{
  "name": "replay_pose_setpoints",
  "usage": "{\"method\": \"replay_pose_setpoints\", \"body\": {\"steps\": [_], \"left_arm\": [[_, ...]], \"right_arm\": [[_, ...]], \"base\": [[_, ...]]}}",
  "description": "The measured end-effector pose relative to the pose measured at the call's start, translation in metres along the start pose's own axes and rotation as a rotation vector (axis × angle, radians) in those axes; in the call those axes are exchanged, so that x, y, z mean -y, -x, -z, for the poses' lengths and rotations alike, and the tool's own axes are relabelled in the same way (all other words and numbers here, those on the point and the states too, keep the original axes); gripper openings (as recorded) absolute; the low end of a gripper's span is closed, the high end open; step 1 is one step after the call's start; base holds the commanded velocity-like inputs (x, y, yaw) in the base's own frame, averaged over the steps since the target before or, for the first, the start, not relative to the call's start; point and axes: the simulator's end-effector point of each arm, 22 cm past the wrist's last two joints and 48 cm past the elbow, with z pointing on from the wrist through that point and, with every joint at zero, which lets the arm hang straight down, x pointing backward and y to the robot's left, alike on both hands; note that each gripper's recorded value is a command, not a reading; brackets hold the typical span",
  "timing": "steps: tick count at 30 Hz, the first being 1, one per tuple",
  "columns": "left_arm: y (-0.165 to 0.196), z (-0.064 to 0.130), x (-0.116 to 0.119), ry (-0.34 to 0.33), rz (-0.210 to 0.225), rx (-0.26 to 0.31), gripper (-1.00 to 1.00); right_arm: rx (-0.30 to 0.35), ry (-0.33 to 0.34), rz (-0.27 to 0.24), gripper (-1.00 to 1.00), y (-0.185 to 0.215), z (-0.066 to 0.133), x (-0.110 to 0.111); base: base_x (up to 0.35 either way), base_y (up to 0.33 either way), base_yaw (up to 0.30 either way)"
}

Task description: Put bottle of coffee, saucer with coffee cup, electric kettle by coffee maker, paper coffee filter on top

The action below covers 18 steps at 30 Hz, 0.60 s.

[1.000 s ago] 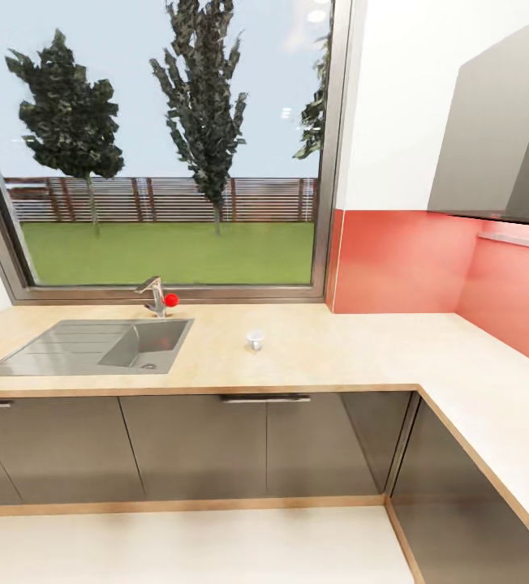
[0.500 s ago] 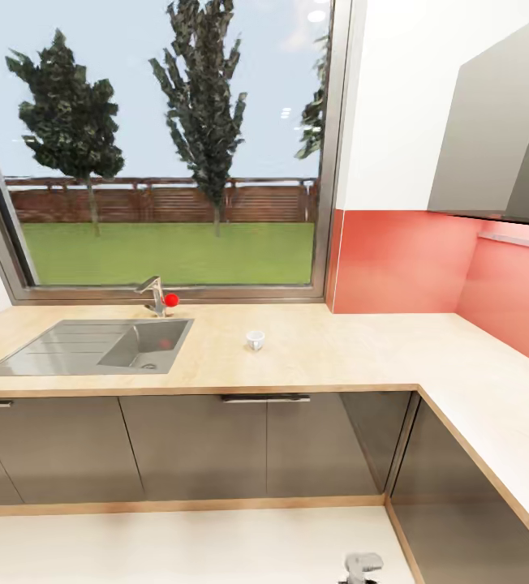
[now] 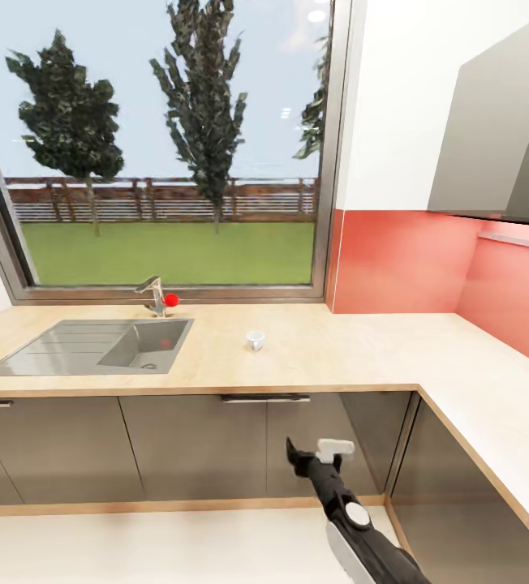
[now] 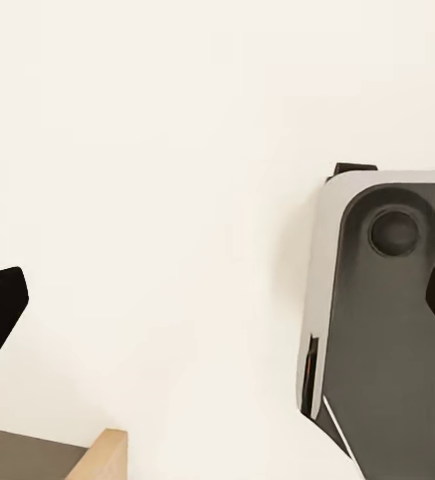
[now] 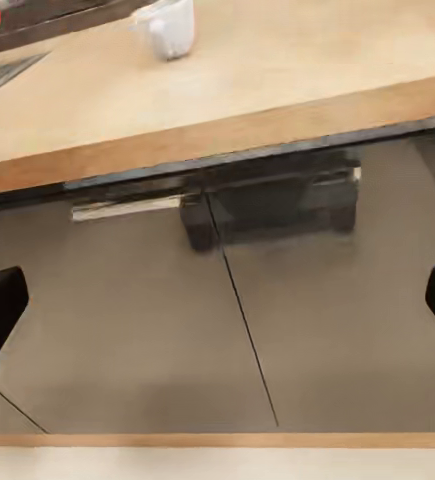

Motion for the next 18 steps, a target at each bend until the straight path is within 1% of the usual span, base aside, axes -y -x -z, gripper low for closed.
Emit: {"method": "replay_pose_setpoints", "body": {"steps": [3,4,6,7,8,9,10,11,13,15,16,18], "left_arm": [[0.000,0.000,0.000,0.001,0.001,0.002,1.00],[0.001,0.000,-0.001,0.001,0.001,0.002,1.00],[0.001,0.000,-0.002,0.005,0.009,0.002,1.00],[0.000,0.000,-0.003,0.008,0.020,0.001,1.00],[0.000,0.000,-0.004,0.011,0.028,0.000,1.00],[-0.001,0.000,-0.005,0.016,0.044,-0.002,1.00],[-0.001,0.000,-0.006,0.021,0.059,-0.003,1.00],[-0.001,0.000,-0.007,0.023,0.066,-0.004,1.00],[-0.002,0.000,-0.008,0.027,0.080,-0.006,1.00],[-0.003,0.000,-0.008,0.029,0.090,-0.008,1.00],[-0.003,0.000,-0.008,0.028,0.092,-0.009,1.00],[-0.004,0.001,-0.007,0.028,0.096,-0.010,1.00]], "right_arm": [[0.143,-0.006,-0.040,1.00,0.070,0.001,-0.019],[0.166,-0.001,-0.050,1.00,0.083,0.001,-0.024],[0.239,0.022,-0.080,1.00,0.123,0.005,-0.045],[0.261,0.030,-0.089,1.00,0.138,0.005,-0.055],[0.269,0.032,-0.091,1.00,0.146,0.004,-0.060],[0.274,0.032,-0.087,1.00,0.159,0.001,-0.069],[0.267,0.027,-0.076,1.00,0.171,-0.004,-0.078],[0.261,0.023,-0.070,1.00,0.178,-0.008,-0.082],[0.236,0.006,-0.046,1.00,0.193,-0.018,-0.092],[0.206,-0.009,-0.004,1.00,0.214,-0.030,-0.104],[0.203,-0.010,0.006,1.00,0.221,-0.032,-0.108],[0.199,-0.012,0.043,1.00,0.249,-0.039,-0.118]], "base": [[0.000,0.000,0.000],[0.000,0.000,0.000],[0.000,0.000,0.000],[0.000,0.000,0.000],[0.000,0.000,0.000],[0.000,0.000,0.000],[0.000,0.000,0.000],[0.000,0.000,0.000],[0.037,0.000,0.000],[0.165,0.000,0.000],[0.239,0.000,0.000],[0.281,0.000,0.000]]}}
